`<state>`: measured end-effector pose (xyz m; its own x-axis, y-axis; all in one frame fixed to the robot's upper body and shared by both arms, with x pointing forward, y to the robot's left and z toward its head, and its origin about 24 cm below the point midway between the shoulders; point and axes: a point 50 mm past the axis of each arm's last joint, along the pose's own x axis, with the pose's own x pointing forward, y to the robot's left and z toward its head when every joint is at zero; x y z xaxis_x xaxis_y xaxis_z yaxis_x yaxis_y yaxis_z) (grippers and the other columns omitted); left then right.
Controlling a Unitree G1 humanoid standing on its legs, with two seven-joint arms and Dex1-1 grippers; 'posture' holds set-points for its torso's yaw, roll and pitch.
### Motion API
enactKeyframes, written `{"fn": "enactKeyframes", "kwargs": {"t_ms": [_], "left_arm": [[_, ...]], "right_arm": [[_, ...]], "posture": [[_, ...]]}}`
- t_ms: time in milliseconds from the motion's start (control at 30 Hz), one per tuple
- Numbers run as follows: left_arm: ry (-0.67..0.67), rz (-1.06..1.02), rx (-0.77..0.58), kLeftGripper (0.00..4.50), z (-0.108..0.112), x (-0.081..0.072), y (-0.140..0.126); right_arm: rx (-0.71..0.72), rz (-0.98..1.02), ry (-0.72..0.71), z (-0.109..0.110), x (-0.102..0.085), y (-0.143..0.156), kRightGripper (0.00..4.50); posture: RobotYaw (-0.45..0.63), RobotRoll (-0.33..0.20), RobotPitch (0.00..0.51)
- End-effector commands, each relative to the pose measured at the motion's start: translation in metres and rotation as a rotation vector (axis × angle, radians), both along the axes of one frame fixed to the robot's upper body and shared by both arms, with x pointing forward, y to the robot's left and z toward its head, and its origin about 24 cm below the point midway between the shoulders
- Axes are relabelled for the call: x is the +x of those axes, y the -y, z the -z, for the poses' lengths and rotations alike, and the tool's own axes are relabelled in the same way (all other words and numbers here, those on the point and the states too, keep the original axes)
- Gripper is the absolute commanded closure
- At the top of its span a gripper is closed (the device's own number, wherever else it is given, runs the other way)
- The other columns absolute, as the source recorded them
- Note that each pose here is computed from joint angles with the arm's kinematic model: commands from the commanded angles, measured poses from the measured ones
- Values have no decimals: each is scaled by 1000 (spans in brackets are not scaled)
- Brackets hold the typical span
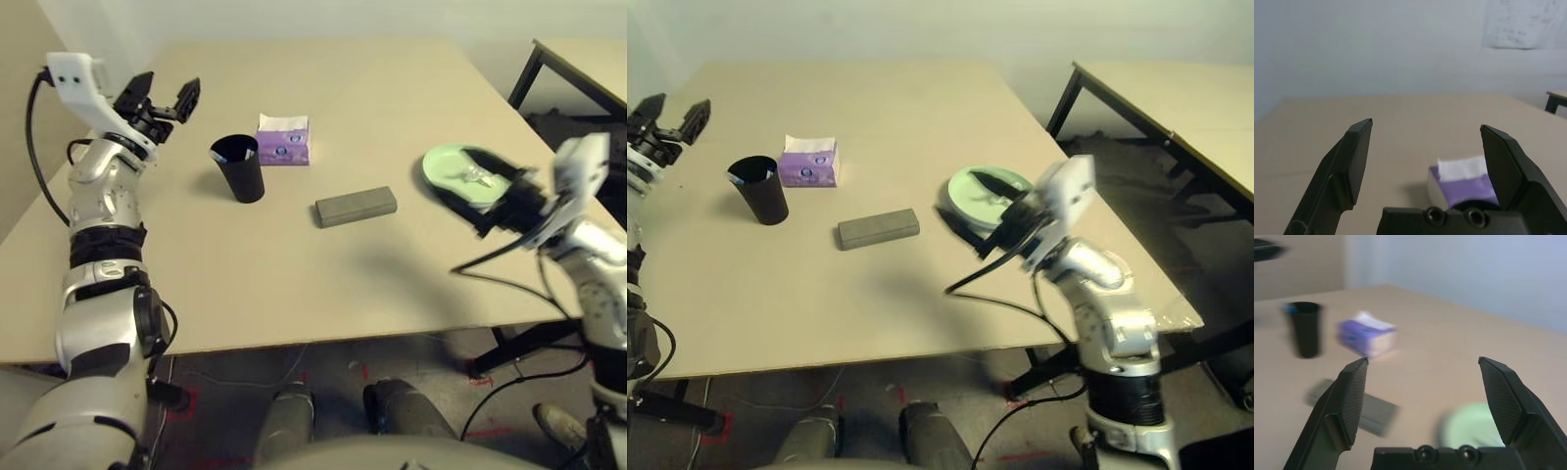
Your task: Organize and tidy the items on the table.
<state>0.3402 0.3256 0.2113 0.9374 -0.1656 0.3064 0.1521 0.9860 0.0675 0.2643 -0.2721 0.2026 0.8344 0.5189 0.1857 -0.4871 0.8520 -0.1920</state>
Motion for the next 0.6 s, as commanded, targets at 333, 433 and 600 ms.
{"fn": "enactKeyframes", "kwargs": {"t_ms": [333, 433, 600], "left_arm": [[-89, -76, -51, 32, 50, -62, -22], [-134, -115, -51, 32, 68, -78, -28], [-228, -168, -22, 32, 93, -102, -37]], "right_arm": [[0, 316, -89, 53, 1, 114, 0], [-11, 319, -98, 64, 4, 120, 0], [-26, 333, -144, 83, 3, 124, 0]], "posture": [[-74, 0, 65], [-58, 0, 66], [1, 0, 71]]}}
